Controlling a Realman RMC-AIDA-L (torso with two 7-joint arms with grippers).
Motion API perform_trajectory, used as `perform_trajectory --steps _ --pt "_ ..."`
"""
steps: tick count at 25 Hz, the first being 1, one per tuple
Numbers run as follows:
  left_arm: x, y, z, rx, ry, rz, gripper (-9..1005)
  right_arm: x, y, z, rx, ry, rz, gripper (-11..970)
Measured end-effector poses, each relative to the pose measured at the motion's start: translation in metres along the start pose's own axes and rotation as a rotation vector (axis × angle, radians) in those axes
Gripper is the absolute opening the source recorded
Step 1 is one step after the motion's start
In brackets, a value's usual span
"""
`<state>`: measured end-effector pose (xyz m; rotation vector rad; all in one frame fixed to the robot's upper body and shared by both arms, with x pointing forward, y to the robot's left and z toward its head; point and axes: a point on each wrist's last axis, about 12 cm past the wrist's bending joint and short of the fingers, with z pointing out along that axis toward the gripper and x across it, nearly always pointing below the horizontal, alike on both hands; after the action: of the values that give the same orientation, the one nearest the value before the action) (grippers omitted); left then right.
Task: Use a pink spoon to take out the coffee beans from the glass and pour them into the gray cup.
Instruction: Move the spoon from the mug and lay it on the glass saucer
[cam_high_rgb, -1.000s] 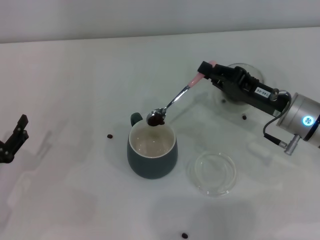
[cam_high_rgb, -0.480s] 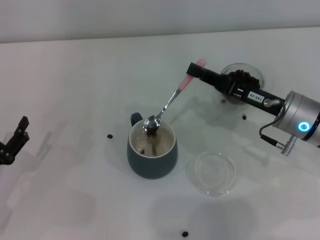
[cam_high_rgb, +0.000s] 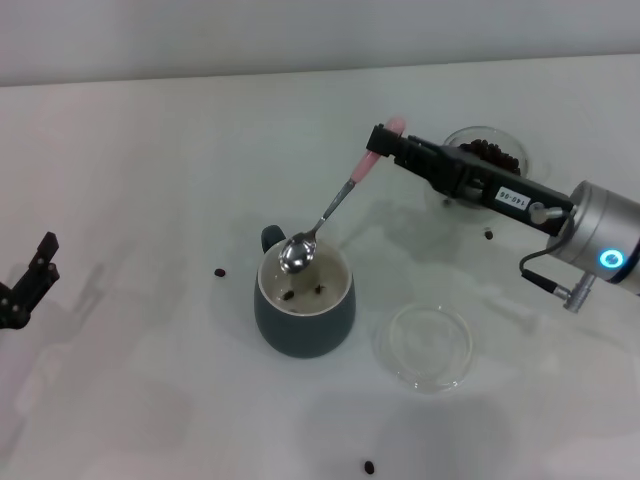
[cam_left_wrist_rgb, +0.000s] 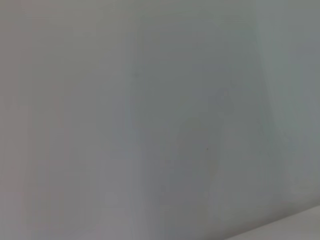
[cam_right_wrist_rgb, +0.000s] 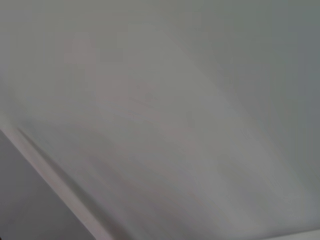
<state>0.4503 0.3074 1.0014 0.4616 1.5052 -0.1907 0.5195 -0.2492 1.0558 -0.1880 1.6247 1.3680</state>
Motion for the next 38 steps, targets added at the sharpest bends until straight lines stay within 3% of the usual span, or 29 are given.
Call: perform_trajectory --steps 5,17,32,38 --pt "0.000 0.000 0.000 -0.001 0.000 0.000 794 -0.009 0.002 -0.012 -0.023 -0.020 0.017 170" --pt "0.000 0.000 0.001 -0.003 -0.003 -0.001 795 -0.029 0.001 -0.076 0.062 -0.037 -0.040 171" --pt "-0.003 -0.001 0.009 0.010 -0.017 0.003 793 -0.007 -0.008 -0.104 0.200 0.057 0.004 173" --pt "-0.003 0.000 0.009 0.009 -0.018 0.003 791 0.002 -0.011 -0.102 0.225 0.108 0.023 174"
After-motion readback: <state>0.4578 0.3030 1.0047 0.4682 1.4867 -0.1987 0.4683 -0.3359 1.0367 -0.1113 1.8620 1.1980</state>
